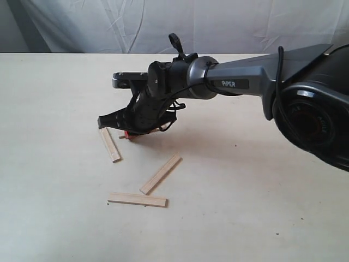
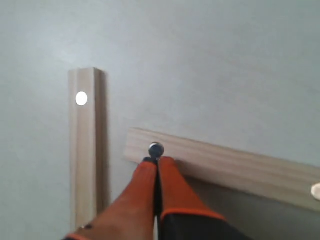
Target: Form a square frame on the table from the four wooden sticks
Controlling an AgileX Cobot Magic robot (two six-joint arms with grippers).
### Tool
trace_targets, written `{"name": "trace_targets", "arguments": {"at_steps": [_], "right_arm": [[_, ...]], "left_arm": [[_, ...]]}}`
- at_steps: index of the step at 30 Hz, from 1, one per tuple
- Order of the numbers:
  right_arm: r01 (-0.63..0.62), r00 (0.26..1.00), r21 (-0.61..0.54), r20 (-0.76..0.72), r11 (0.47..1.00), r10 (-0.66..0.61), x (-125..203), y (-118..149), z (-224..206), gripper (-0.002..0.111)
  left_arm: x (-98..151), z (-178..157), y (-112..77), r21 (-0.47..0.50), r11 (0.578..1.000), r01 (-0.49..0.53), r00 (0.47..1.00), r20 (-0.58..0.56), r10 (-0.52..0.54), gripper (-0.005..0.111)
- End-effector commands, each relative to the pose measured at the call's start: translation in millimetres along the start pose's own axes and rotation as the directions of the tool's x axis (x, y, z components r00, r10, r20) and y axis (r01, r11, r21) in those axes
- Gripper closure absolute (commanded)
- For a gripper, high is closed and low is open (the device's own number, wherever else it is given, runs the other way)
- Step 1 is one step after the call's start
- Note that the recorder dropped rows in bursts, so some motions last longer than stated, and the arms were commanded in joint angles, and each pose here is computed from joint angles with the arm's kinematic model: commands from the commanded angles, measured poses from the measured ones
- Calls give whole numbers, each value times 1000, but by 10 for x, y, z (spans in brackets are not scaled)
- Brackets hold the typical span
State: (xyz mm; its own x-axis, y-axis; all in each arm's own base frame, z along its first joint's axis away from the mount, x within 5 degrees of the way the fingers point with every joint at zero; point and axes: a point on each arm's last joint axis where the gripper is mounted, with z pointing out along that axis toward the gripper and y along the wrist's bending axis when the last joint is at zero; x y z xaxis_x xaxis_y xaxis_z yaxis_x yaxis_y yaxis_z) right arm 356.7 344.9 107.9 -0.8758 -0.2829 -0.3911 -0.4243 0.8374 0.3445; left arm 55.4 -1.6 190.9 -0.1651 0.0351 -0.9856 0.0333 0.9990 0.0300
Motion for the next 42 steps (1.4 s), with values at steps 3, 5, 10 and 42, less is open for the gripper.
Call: {"name": "trace_targets", "arguments": {"at_steps": [3, 5, 10, 42], "right_arm": [[-6, 998, -8, 64, 1000, 7, -59, 12, -3, 109], [-8, 998, -8, 64, 1000, 9, -59, 12, -3, 109], [-39, 999, -26, 11, 999, 39, -15, 37, -18, 109], [9, 999, 135, -32, 991, -5, 30, 86, -997, 109]], "left_arm": [[-6, -1, -3, 4, 1000, 9, 1000, 15, -9, 107], [-6, -1, -3, 4, 1000, 9, 1000, 15, -9, 107], [-6, -1, -3, 4, 1000, 9, 1000, 15, -9, 107], [-6, -1, -3, 4, 1000, 9, 1000, 15, -9, 107]]}}
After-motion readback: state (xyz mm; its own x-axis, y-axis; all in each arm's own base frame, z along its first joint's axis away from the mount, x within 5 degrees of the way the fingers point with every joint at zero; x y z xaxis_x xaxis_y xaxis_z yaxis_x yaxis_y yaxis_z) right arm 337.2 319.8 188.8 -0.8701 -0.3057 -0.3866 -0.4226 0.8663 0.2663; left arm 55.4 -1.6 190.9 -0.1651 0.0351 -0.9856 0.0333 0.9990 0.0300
